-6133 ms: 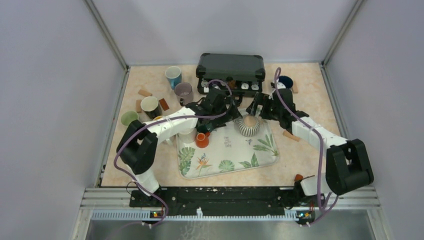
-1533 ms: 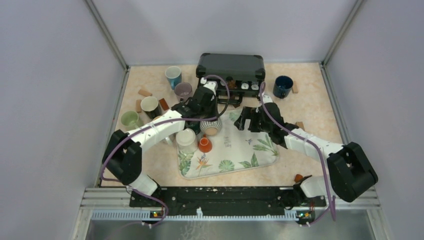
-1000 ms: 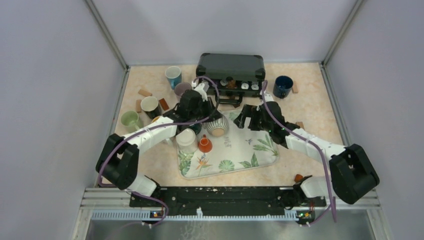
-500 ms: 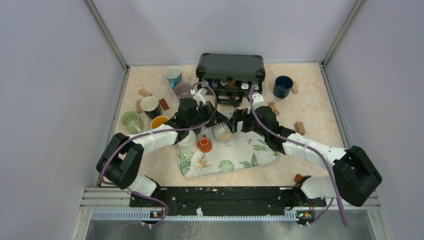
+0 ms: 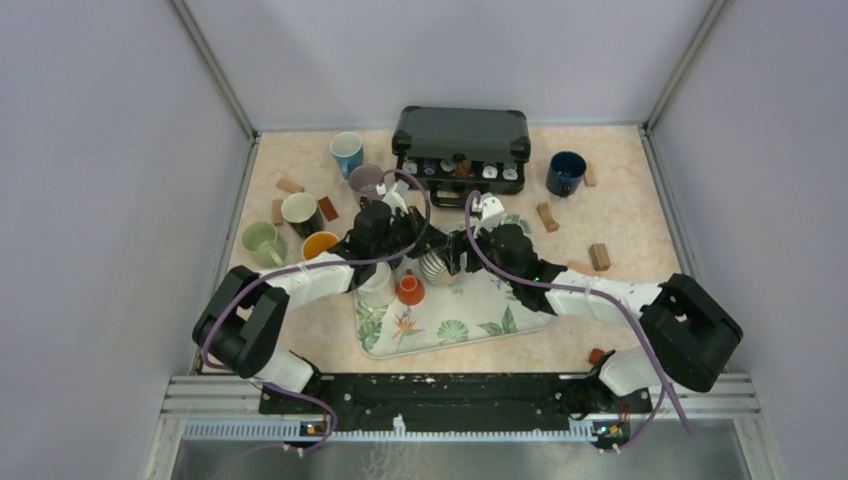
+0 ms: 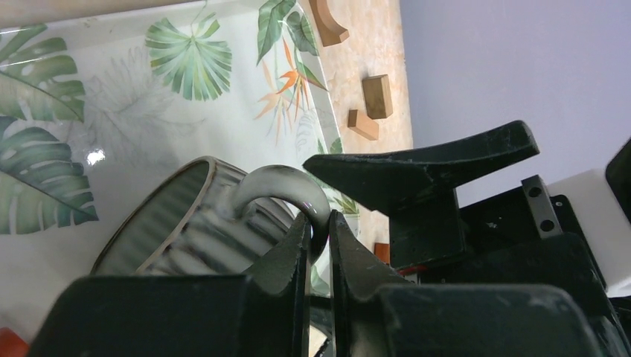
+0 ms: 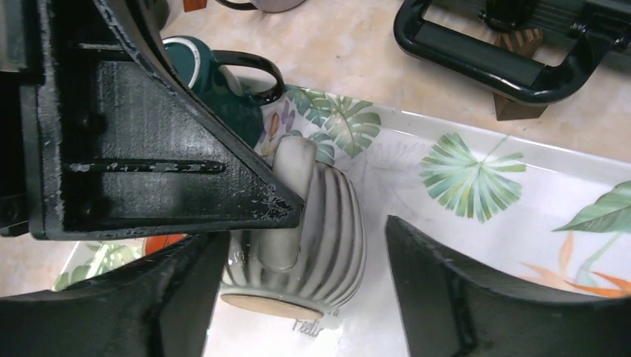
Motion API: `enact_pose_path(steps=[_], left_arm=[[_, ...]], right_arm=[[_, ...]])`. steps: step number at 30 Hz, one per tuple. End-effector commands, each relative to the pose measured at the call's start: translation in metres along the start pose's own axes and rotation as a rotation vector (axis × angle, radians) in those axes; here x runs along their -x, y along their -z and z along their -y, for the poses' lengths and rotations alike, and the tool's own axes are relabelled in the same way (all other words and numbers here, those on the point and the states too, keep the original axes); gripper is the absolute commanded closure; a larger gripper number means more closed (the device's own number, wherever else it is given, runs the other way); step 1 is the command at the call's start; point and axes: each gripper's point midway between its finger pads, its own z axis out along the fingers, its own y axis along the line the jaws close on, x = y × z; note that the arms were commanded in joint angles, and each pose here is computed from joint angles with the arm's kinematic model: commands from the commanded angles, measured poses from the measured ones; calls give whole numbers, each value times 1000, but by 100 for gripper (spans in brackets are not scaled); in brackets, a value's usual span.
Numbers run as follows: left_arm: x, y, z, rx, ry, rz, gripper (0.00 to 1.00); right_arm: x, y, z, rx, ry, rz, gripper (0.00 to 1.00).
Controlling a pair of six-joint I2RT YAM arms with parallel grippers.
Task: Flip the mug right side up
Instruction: Turn over the cup on the tray.
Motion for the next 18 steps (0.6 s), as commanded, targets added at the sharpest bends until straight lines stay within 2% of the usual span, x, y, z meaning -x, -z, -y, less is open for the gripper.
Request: enact_pose_path(steps=[1,3,9,12,15,16,18], left_arm=[[21,3,43,-147,-43,61,100],[20,2,43,-151,-40,56,100],[20,2,45,-161,-43,49,100],[18,0,45,-160,-43,36,100],[19,0,45,-155,-48,33,100],[19,0,45,-152,-54,31,96],[21,0,45,-140,-66,33,83]], right_arm=[[20,-8,-3,2,-2,97,31],[20,-11,-4,3,0,103,40],[19,-17,-6,13,-4,106,60],[19,-18,-5,10,1,107,74],[18,-19,-2,-6,17,104,94],[18,-19,-1,-11,22,104,99],[18,-19,1,-16,36,104,100]])
